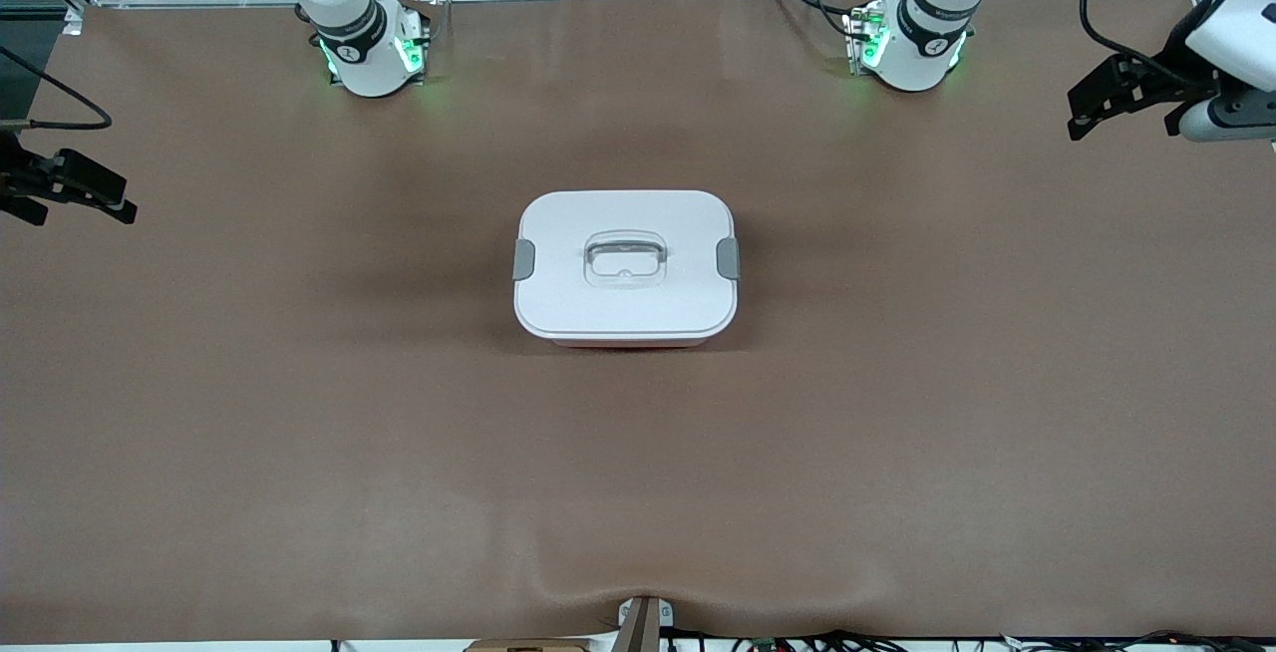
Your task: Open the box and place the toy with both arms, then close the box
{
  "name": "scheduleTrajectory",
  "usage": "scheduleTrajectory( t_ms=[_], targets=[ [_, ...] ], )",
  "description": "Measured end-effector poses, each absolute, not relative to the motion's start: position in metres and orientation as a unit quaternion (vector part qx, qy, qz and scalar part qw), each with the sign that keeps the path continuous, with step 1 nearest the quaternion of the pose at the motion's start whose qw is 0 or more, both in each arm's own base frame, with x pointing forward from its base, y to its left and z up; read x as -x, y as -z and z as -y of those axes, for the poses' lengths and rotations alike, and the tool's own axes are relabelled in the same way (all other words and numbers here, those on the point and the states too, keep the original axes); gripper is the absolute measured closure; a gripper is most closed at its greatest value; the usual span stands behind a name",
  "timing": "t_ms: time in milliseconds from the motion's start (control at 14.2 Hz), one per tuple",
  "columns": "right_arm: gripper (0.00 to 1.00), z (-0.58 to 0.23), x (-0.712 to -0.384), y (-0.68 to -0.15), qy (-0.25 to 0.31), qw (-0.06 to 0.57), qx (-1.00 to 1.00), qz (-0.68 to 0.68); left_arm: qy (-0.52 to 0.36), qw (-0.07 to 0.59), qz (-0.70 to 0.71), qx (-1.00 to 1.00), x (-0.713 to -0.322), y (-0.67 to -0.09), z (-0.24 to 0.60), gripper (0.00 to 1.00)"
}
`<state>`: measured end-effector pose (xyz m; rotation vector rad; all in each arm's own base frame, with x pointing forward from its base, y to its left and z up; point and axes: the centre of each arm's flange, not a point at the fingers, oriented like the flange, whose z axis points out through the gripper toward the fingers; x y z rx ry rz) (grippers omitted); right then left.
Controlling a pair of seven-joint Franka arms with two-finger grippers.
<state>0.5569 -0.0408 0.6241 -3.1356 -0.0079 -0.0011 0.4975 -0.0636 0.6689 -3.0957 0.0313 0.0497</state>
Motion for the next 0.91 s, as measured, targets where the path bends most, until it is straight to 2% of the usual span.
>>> scheduleTrajectory(
  t_ms=[913],
  targets=[
    [0.0,0.045,-0.554,-0.63,-0.004,0.003,1.0,-0.001,-0.017,-0.001,-0.011,1.0,-0.513,-0.654,0.047,0.0]
  ],
)
